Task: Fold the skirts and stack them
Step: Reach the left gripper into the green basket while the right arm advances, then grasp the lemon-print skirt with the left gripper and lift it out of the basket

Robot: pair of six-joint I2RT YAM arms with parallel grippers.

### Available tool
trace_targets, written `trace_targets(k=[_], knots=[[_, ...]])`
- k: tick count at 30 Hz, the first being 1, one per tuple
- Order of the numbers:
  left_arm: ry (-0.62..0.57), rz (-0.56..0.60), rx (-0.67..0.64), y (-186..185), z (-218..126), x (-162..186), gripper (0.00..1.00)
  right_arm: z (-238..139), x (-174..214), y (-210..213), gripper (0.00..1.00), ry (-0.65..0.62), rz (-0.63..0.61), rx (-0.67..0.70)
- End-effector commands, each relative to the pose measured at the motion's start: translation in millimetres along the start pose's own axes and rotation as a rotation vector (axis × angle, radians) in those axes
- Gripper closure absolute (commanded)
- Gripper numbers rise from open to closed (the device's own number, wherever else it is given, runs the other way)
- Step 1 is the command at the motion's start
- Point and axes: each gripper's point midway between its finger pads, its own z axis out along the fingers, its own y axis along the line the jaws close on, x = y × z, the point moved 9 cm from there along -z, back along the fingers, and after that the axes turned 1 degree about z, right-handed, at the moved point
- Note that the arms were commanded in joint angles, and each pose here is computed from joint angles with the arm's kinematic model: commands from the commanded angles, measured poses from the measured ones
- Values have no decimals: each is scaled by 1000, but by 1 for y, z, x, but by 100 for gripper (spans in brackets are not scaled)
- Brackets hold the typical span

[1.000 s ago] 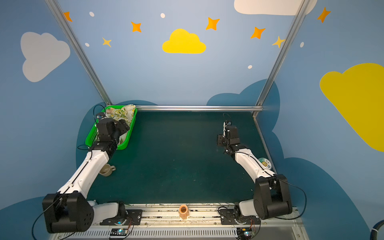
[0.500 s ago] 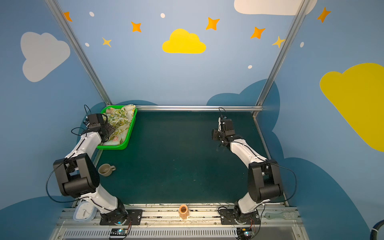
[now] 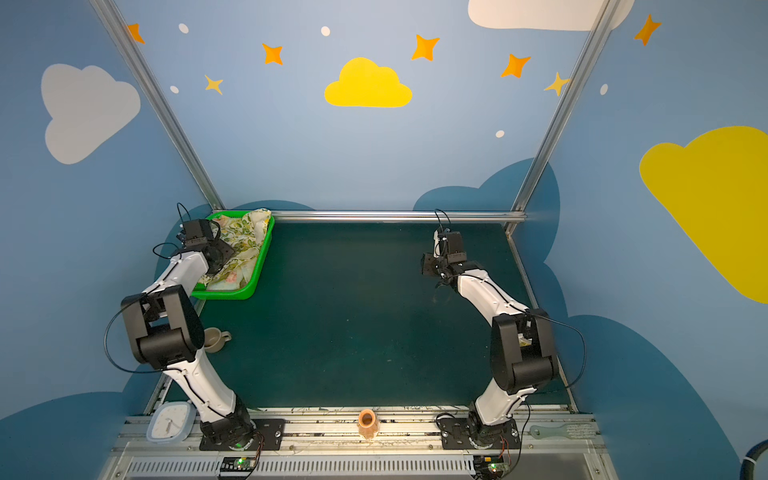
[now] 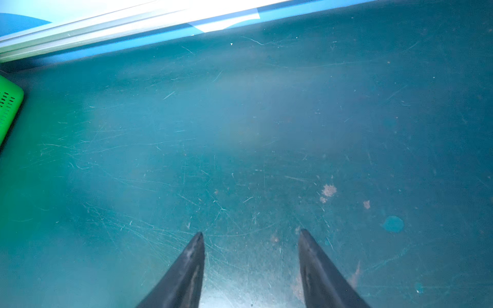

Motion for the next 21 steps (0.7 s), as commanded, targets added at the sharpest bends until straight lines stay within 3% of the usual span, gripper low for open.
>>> trace_targets(k=[1, 4, 9, 14, 21], knots=[[-12, 10, 48, -10, 6, -8, 37, 4, -4, 4, 45, 26, -18, -4], [-5, 14, 67, -14, 13, -10, 53, 5, -5, 4, 46, 33, -17, -5], [-14, 33, 117, -22, 8, -17, 96, 5, -7, 5, 47, 33, -17, -14], [-60, 36, 167, -26, -21, -24, 96, 0, -9, 8, 49, 33, -18, -31], [-169, 66, 298, -42, -103, -40, 96, -18, -10, 10, 50, 2, -22, -44]])
